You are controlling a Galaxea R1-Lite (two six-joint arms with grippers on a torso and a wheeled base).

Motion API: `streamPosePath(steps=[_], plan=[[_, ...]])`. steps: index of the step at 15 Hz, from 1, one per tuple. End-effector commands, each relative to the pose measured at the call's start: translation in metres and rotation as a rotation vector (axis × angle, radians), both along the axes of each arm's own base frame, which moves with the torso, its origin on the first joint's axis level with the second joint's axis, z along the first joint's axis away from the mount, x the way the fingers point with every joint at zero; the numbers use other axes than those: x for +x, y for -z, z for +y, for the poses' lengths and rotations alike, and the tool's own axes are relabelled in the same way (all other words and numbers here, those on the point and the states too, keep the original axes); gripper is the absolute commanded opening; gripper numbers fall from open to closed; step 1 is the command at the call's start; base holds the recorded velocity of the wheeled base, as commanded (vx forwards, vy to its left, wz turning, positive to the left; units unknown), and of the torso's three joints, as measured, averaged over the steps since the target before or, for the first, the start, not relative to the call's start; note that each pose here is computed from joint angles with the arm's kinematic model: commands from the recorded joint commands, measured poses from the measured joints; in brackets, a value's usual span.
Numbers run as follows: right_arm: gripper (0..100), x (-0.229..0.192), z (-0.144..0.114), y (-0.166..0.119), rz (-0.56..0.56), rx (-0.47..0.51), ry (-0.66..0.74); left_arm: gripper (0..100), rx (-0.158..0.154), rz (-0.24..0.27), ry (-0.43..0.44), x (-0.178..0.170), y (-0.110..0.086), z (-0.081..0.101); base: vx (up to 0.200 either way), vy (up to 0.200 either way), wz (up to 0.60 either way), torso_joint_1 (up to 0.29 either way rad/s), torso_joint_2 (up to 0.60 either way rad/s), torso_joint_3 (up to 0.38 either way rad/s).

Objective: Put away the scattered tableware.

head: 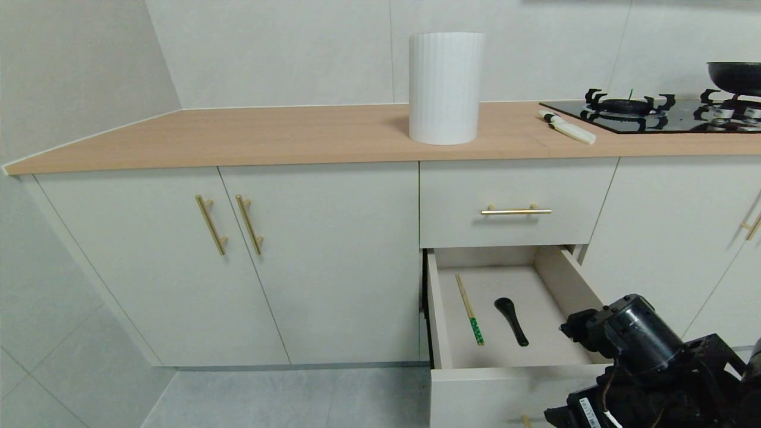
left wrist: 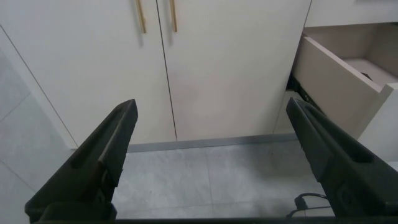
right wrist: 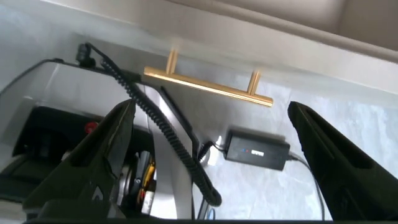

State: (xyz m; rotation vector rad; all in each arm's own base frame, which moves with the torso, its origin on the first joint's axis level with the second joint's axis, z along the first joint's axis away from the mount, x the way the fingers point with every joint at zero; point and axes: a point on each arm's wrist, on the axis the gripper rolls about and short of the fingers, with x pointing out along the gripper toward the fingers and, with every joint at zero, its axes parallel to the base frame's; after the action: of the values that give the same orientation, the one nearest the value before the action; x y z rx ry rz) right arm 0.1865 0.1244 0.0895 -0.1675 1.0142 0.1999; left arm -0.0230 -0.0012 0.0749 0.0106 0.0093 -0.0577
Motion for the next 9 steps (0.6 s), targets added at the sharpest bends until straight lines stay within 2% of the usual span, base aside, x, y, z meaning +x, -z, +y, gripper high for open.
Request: streamPosePath(steps=[1, 9], plan=[[100, 0.004, 0.002, 0.007, 0.026, -0.017, 0.003, 100, 0.0, 0.0, -0.001, 0.0, 0.0, 0.0, 0.0, 0.0, 0.0, 0.0, 0.0, 0.0], [100, 0.029, -0.003, 0.009, -0.019, 0.029, 0.146, 100, 0.0, 0.001, 0.001, 0.0, 0.0, 0.0, 0.0, 0.0, 0.0, 0.0, 0.0, 0.0]])
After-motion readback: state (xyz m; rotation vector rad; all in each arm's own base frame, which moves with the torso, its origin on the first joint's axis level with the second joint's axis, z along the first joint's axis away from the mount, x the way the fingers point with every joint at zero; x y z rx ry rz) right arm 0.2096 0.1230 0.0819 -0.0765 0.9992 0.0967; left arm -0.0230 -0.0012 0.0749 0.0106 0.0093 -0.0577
